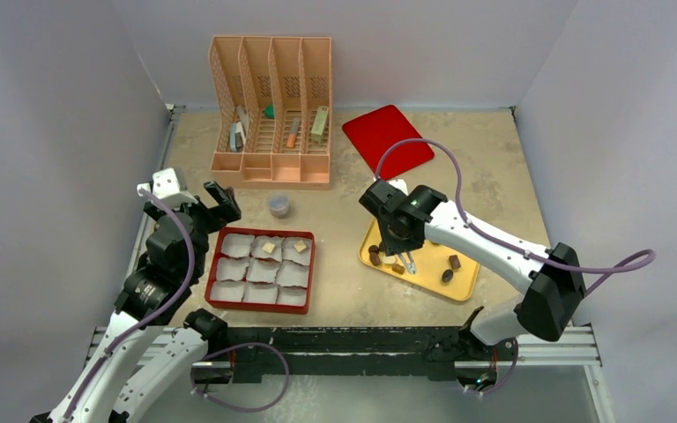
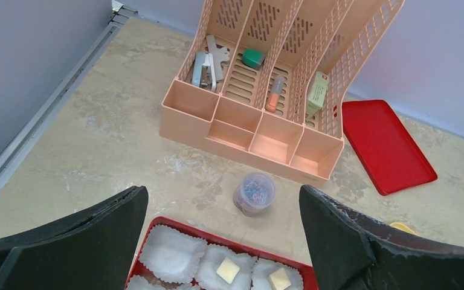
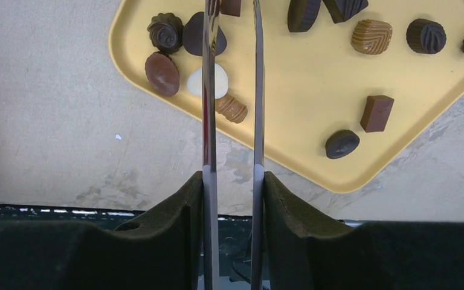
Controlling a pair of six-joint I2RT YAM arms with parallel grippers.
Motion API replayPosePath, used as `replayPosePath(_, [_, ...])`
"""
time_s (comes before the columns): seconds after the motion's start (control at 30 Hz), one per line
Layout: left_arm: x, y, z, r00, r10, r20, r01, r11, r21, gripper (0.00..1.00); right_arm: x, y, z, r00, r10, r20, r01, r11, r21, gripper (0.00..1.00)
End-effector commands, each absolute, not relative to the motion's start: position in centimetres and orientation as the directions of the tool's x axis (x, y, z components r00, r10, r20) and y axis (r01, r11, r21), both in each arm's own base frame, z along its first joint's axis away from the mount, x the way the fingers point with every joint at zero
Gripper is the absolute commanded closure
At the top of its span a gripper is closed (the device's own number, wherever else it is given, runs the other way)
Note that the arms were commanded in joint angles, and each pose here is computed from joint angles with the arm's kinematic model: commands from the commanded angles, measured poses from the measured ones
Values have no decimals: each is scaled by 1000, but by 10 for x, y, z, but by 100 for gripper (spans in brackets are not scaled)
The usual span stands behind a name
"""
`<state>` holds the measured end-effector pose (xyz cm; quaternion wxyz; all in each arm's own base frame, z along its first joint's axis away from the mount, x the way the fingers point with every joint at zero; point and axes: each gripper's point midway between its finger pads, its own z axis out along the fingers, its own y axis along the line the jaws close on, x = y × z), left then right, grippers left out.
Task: Pack the chocolate
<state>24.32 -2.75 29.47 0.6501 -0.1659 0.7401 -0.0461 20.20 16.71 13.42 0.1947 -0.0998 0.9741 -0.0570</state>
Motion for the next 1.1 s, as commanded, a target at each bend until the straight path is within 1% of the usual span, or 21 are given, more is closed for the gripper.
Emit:
replayPosePath(0.0, [244, -28, 304, -64, -306, -950, -171, 941, -292, 5, 204, 170, 129, -905, -218, -366, -181, 974, -135, 61])
replayPosePath(0.17, [243, -27, 304, -60, -310, -949, -171, 940, -297, 5, 203, 171, 126, -907, -218, -359, -185, 975, -125, 65])
replayPosePath(0.47, [242, -27, 306, -54, -319, -946, -170, 937, -306, 5, 205, 166, 137, -897, -196, -397, -157, 979, -127, 81])
replayPosePath(0.53, [242, -27, 306, -55, -320, -946, -169, 937, -307, 5, 205, 166, 137, -897, -192, -399, -153, 980, -126, 83])
replayPosePath(0.73, [241, -27, 307, -53, -323, -945, -168, 936, -310, 5, 205, 168, 142, -894, -178, -411, -146, 983, -108, 83])
replayPosePath(1.07, [240, -26, 312, -44, -330, -943, -167, 933, -318, 5, 218, 181, 174, -858, -168, -486, -165, 985, -49, 83])
